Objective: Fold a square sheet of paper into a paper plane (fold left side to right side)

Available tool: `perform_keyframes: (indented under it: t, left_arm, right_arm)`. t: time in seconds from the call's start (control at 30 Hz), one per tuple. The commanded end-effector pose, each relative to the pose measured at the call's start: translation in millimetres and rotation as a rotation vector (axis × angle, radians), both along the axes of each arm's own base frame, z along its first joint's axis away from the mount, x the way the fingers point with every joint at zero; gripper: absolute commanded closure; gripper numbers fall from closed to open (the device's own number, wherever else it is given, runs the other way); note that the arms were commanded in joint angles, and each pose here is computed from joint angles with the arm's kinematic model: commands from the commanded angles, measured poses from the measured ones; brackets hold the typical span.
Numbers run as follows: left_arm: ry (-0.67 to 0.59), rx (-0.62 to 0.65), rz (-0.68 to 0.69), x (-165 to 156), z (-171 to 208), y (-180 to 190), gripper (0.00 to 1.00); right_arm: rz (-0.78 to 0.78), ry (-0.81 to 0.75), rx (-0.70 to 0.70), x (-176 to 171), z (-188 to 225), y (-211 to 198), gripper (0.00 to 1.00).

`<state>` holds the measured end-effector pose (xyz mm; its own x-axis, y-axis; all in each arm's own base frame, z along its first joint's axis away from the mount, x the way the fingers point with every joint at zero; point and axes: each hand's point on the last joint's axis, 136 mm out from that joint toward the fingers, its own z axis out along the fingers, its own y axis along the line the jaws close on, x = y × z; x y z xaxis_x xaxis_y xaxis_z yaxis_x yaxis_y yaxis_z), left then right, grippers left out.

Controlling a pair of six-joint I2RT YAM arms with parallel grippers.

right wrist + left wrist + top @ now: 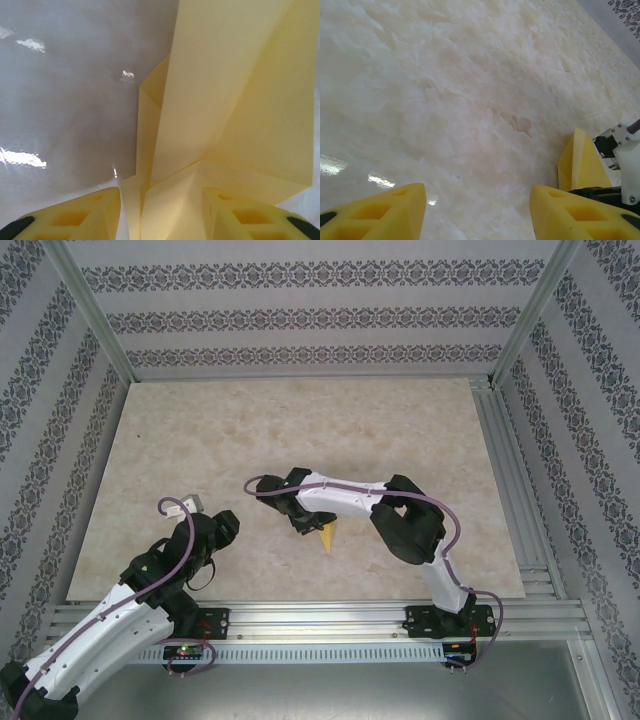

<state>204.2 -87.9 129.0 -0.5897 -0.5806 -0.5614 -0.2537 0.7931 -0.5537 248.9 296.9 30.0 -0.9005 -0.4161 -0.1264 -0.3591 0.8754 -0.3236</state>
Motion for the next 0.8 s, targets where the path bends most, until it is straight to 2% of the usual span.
perform_keyframes:
  t: [0.0,0.3,0.47,0.6,0.7,0.77]
  left_arm:
    - [0.005,0.011,0.025,0,-3,6,0.41]
    - [-0.003,0.006,0.028,1,-2,6,0.40]
    - [-0.006,0.006,0.029,1,-1,6,0.40]
    - [-0.010,0.009,0.023,2,1,5,0.39]
    - [-0.018,0.021,0.013,4,5,4,0.39]
    - [-0.018,0.032,0.003,6,8,2,0.38]
  right_arm:
    - [0.033,-0.025,-0.044,2,3,1,0.55]
    - [0.020,-0.070,-0.044,4,23,-13,0.68]
    - [0.003,-0.063,-0.032,4,19,-20,0.81]
    - [-0.014,-0.061,-0.022,5,19,-26,0.86]
    - [-0.038,-0.060,0.044,6,22,-28,0.98]
    - [-0.061,-0.054,0.118,5,26,-29,1.00]
